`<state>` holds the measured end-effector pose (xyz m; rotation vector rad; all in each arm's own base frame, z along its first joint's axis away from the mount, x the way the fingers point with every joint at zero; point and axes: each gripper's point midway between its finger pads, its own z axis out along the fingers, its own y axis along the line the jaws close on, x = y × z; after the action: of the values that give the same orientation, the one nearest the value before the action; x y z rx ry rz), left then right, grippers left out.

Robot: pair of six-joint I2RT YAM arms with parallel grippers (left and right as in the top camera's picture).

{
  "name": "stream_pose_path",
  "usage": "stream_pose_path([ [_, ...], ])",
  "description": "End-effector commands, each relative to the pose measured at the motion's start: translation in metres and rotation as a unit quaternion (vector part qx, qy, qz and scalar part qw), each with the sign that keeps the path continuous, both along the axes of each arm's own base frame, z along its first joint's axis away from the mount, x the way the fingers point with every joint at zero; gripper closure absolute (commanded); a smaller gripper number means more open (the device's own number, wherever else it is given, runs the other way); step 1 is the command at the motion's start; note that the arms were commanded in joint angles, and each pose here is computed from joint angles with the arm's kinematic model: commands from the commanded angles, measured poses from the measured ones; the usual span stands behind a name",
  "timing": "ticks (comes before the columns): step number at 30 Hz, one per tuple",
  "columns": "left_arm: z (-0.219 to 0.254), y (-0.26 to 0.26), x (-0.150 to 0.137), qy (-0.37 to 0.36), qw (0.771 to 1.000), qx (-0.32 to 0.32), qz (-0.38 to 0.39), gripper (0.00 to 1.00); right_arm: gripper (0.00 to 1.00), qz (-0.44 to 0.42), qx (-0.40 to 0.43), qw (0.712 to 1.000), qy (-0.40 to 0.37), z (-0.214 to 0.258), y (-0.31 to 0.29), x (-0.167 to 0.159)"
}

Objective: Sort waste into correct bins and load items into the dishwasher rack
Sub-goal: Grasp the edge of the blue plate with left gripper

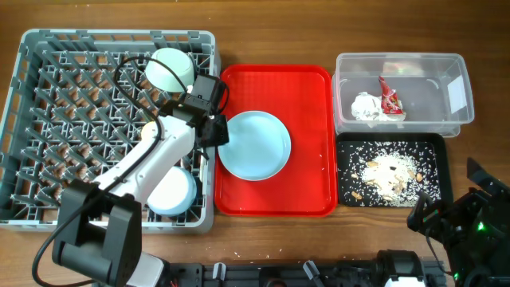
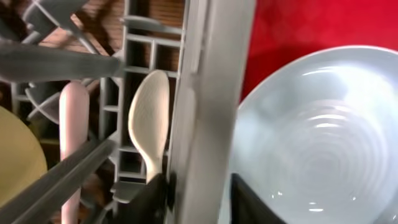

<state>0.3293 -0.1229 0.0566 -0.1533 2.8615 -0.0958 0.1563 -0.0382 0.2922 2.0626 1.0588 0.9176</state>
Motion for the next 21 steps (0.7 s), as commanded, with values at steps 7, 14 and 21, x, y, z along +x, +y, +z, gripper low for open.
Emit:
stream_pose_path([
  [7,0.147,0.001,0.022,-0.134,0.988,-0.062,0.034,0.49,0.00,-0.011,0.001,1.000,-0.002,0.000,-0.003,-0.001],
  [14,0.195,-0.103,-0.073,-0.095,0.961,-0.218,-0.143,0.00,0.00,-0.011,0.001,1.000,-0.002,0.000,-0.003,-0.001],
  [21,0.135,-0.143,-0.091,-0.056,0.972,-0.103,-0.202,0.27,0.00,-0.011,0.001,1.000,-0.002,0.000,-0.003,-0.001],
])
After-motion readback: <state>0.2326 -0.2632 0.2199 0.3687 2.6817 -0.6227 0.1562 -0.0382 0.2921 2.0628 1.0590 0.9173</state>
